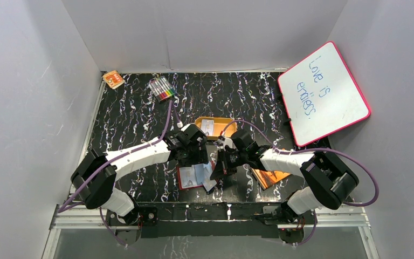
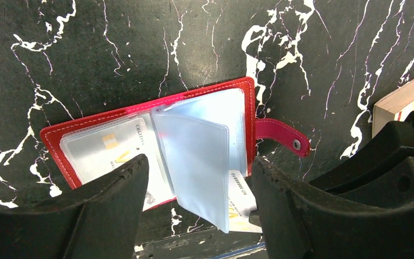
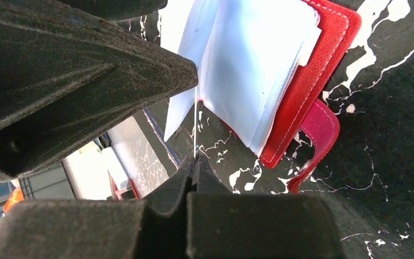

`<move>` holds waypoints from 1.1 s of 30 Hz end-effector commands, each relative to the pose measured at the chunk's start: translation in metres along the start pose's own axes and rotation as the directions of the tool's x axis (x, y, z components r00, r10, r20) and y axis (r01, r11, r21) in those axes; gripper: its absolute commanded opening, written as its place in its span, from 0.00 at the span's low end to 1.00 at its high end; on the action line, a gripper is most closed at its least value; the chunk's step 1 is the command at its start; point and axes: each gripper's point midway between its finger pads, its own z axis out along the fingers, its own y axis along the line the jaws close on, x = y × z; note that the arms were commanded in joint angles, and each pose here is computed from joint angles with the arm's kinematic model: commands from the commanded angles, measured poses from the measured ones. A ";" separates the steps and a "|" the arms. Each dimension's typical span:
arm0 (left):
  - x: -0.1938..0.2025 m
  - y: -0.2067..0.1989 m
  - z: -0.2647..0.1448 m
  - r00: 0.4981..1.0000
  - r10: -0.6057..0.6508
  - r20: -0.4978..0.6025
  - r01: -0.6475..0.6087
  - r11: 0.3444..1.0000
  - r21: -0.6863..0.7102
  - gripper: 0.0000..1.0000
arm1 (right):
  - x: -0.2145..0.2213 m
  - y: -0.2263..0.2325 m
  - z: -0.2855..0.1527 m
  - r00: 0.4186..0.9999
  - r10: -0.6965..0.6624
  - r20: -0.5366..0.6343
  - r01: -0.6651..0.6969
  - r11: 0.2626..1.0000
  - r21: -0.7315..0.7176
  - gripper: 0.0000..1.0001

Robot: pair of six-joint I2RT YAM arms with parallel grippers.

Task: Put the credit cards into the card holder
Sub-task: Turn over the card slot in the card holder.

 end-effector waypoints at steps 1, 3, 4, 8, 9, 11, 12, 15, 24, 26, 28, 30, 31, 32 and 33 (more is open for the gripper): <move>-0.006 0.002 -0.006 1.000 -0.004 0.030 0.004 1.000 -0.011 0.67 | -0.014 0.023 -0.001 0.997 -0.067 0.030 0.069 0.995 -0.068 0.00; -0.006 0.003 -0.004 1.000 -0.003 0.027 0.004 1.000 -0.017 0.66 | -0.013 0.023 -0.001 0.997 -0.067 0.029 0.069 0.995 -0.067 0.00; -0.006 0.004 -0.004 1.000 -0.004 0.025 0.004 1.000 -0.020 0.65 | -0.013 0.022 0.000 0.997 -0.067 0.029 0.069 0.995 -0.066 0.00; -0.002 0.013 0.001 1.000 -0.009 0.017 0.009 0.999 -0.037 0.57 | -0.012 0.021 0.000 0.998 -0.063 0.025 0.064 0.996 -0.062 0.00; -0.001 0.015 0.002 1.000 -0.010 0.015 0.011 0.999 -0.041 0.55 | -0.011 0.020 0.000 0.998 -0.064 0.024 0.065 0.996 -0.062 0.00; 0.001 0.018 0.003 1.000 -0.016 0.012 0.016 0.999 -0.044 0.51 | -0.011 0.019 0.000 0.998 -0.062 0.023 0.063 0.996 -0.059 0.00; 0.001 0.020 0.004 1.000 -0.020 0.012 0.021 0.999 -0.046 0.49 | -0.010 0.019 0.000 0.998 -0.063 0.022 0.064 0.996 -0.059 0.00; 0.003 0.024 0.006 1.000 -0.024 0.010 0.024 0.998 -0.050 0.45 | -0.010 0.018 0.000 0.998 -0.063 0.020 0.064 0.996 -0.057 0.00; 0.006 0.028 0.011 1.000 -0.025 0.001 0.025 0.998 -0.054 0.32 | -0.010 0.015 -0.001 0.997 -0.066 0.028 0.067 0.997 -0.035 0.00; 0.007 0.029 0.012 1.000 -0.026 -0.002 0.026 0.998 -0.055 0.28 | -0.011 0.014 -0.004 0.997 -0.075 0.035 0.075 0.997 -0.015 0.00; 0.007 0.030 0.013 1.000 -0.027 -0.002 0.027 0.998 -0.056 0.23 | -0.011 0.012 -0.008 0.995 -0.091 0.043 0.090 0.996 0.017 0.00; 0.007 0.030 0.013 1.000 -0.028 0.000 0.028 0.998 -0.054 0.21 | -0.010 0.011 -0.015 0.992 -0.113 0.048 0.111 0.993 0.044 0.00; 0.007 0.030 0.013 1.000 -0.029 -0.002 0.029 0.998 -0.054 0.20 | -0.009 0.012 -0.019 0.991 -0.124 0.047 0.122 0.991 0.057 0.00; 0.006 0.030 0.013 1.000 -0.029 -0.001 0.029 0.998 -0.053 0.20 | -0.008 0.012 -0.023 0.990 -0.135 0.046 0.131 0.989 0.069 0.00; 0.007 0.031 0.014 1.000 -0.029 -0.002 0.029 0.998 -0.056 0.19 | -0.008 0.014 -0.027 0.988 -0.149 0.047 0.145 0.986 0.076 0.00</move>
